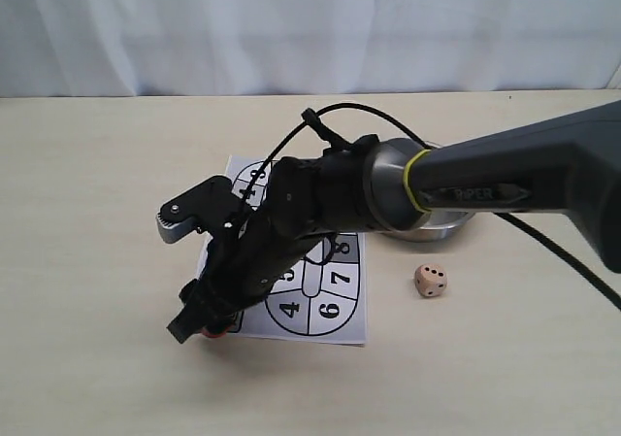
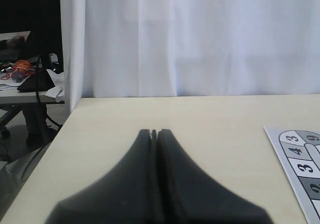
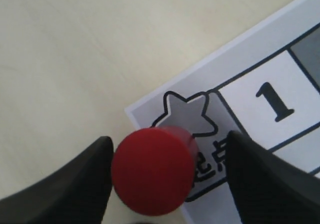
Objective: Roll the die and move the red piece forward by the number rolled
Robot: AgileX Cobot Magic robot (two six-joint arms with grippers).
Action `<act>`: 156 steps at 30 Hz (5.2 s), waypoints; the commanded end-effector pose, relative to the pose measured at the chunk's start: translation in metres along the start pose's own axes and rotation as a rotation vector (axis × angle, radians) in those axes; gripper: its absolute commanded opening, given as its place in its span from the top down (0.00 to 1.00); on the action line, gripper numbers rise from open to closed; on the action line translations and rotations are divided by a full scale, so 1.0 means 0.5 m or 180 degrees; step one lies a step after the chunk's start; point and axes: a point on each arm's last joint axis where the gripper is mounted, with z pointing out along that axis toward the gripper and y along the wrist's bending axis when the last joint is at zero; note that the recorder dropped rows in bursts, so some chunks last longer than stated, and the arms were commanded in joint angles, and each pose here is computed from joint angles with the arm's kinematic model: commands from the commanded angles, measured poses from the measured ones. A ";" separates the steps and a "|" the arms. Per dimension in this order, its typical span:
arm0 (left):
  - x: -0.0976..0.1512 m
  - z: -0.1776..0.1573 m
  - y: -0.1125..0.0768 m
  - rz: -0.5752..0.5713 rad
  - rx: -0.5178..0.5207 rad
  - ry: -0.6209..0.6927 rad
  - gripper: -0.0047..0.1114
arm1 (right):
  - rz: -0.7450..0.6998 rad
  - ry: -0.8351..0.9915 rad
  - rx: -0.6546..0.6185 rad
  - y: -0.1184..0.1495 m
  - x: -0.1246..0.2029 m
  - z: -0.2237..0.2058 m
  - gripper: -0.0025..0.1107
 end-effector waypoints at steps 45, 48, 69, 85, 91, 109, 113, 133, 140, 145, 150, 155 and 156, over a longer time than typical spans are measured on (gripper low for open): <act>-0.005 -0.001 0.000 -0.0011 0.0002 -0.0053 0.96 | 0.0094 -0.0690 0.0675 -0.118 -0.041 0.042 0.94; -0.005 -0.001 0.000 -0.0011 0.0002 -0.0053 0.96 | 0.0129 -0.0744 0.0707 -0.130 -0.048 0.023 0.94; -0.005 -0.001 0.000 -0.0011 0.0002 -0.0053 0.96 | 0.0385 -0.0756 0.0769 -0.201 -0.061 0.070 0.93; -0.005 -0.001 0.000 -0.0011 0.0002 -0.0053 0.96 | 0.0654 -0.1031 0.0740 -0.201 -0.107 0.039 0.37; -0.006 -0.001 0.000 -0.0011 0.0002 -0.0058 0.96 | 0.0601 -0.1169 0.0773 -0.198 -0.126 0.002 0.36; -0.006 -0.001 0.000 -0.0011 0.0002 -0.0058 0.96 | 0.1096 -0.0774 0.0766 -0.308 -0.089 -0.257 0.94; -0.006 -0.001 0.000 -0.0011 0.0002 -0.0058 0.96 | 0.1303 -0.0601 0.0779 -0.351 -0.054 -0.297 0.94; -0.006 -0.001 0.000 -0.0011 0.0002 -0.0058 0.96 | 0.2390 0.0167 0.1233 -0.526 0.131 -0.408 0.94; -0.006 -0.001 0.000 -0.0011 0.0002 -0.0058 0.96 | 0.2375 -0.0014 0.1514 -0.495 0.139 -0.467 0.94; -0.006 -0.001 0.000 -0.0011 0.0002 -0.0058 0.96 | 0.2276 -0.0265 0.1660 -0.433 0.156 -0.530 0.94; -0.006 -0.001 0.000 -0.0011 0.0002 -0.0058 0.96 | 0.2076 -0.0629 0.1920 -0.349 0.186 -0.612 0.94; -0.006 -0.001 0.000 -0.0011 0.0002 -0.0058 0.96 | 0.1850 -0.1203 0.2213 -0.229 0.222 -0.727 0.94; -0.006 -0.001 0.000 -0.0011 0.0002 -0.0058 0.96 | 0.1806 -0.1333 0.2262 -0.203 0.232 -0.748 0.94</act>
